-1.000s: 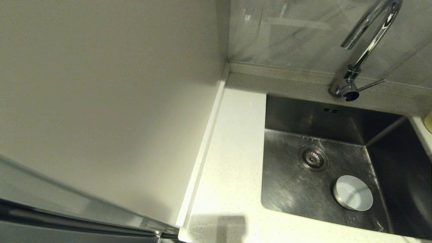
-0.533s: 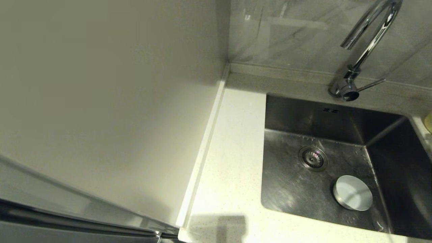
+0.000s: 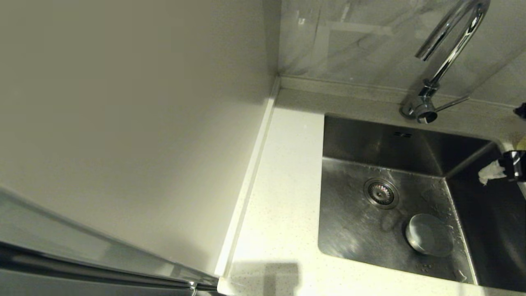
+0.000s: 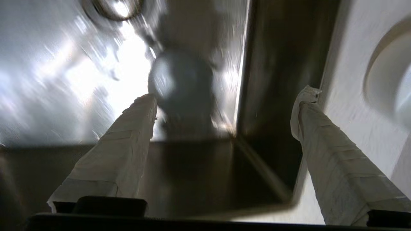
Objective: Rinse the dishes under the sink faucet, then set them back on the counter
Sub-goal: Put a bowl back to the table from the sink
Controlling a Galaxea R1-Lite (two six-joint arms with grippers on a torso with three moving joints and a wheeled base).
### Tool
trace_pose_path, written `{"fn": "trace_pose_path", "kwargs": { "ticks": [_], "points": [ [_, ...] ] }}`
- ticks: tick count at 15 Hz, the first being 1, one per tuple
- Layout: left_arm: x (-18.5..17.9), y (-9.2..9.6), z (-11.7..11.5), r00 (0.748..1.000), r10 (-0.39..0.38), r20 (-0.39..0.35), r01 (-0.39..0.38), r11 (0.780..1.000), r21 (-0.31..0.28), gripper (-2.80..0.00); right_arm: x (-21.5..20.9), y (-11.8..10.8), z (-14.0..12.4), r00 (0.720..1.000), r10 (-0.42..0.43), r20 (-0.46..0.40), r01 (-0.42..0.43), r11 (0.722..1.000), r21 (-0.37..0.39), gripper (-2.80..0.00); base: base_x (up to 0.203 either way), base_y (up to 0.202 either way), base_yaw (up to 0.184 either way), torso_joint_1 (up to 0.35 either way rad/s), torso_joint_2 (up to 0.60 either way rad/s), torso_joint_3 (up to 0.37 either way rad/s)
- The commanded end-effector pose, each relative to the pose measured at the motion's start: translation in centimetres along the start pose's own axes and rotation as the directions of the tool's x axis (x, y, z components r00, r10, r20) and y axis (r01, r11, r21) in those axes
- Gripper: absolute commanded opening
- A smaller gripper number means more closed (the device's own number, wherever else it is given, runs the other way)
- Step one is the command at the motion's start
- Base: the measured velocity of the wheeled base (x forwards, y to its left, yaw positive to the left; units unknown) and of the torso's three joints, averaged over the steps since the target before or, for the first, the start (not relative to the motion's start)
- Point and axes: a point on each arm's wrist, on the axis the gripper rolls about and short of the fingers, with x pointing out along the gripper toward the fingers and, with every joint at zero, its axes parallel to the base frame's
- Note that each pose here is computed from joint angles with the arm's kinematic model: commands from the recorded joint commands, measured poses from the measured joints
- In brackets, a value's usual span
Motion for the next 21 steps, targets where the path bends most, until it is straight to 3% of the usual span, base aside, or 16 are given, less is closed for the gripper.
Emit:
{"fn": "trace_pose_path", "kwargs": {
  "ticks": [1, 5, 11, 13, 16, 18, 21],
  "points": [
    [0.0, 0.0, 0.0, 1.0, 0.0, 0.003, 0.0, 1.0, 0.001, -2.8, 2.3, 1.8, -1.9, 0.99, -0.07, -0.119, 0.061, 0.995, -0.073, 0.0, 0.0, 0.0, 0.0, 0.0, 0.0, 0.0],
    [0.0, 0.0, 0.0, 1.0, 0.0, 0.003, 0.0, 1.0, -0.001, -2.8, 7.3, 3.4, -3.6, 0.941, -0.218, -0.257, 0.196, 0.975, -0.109, 0.0, 0.0, 0.0, 0.0, 0.0, 0.0, 0.0],
    [0.0, 0.0, 0.0, 1.0, 0.0, 0.003, 0.0, 1.0, 0.0, -2.8, 11.6, 10.1, -5.5, 0.891, -0.374, -0.258, 0.367, 0.927, -0.075, 0.0, 0.0, 0.0, 0.0, 0.0, 0.0, 0.0],
    [0.0, 0.0, 0.0, 1.0, 0.0, 0.003, 0.0, 1.0, -0.001, -2.8, 11.9, 12.0, -5.8, 0.901, -0.356, -0.249, 0.358, 0.933, -0.039, 0.0, 0.0, 0.0, 0.0, 0.0, 0.0, 0.0],
    [0.0, 0.0, 0.0, 1.0, 0.0, 0.003, 0.0, 1.0, -0.001, -2.8, 12.7, 13.3, -5.4, 0.928, -0.217, -0.303, 0.251, 0.965, 0.075, 0.0, 0.0, 0.0, 0.0, 0.0, 0.0, 0.0],
    [0.0, 0.0, 0.0, 1.0, 0.0, 0.003, 0.0, 1.0, -0.001, -2.8, 13.6, 13.8, -5.6, 0.925, -0.168, -0.34, 0.215, 0.971, 0.108, 0.0, 0.0, 0.0, 0.0, 0.0, 0.0, 0.0],
    [0.0, 0.0, 0.0, 1.0, 0.0, 0.003, 0.0, 1.0, -0.001, -2.8, 15.7, 14.6, -6.2, 0.909, -0.176, -0.378, 0.236, 0.964, 0.119, 0.0, 0.0, 0.0, 0.0, 0.0, 0.0, 0.0]
  ]
}}
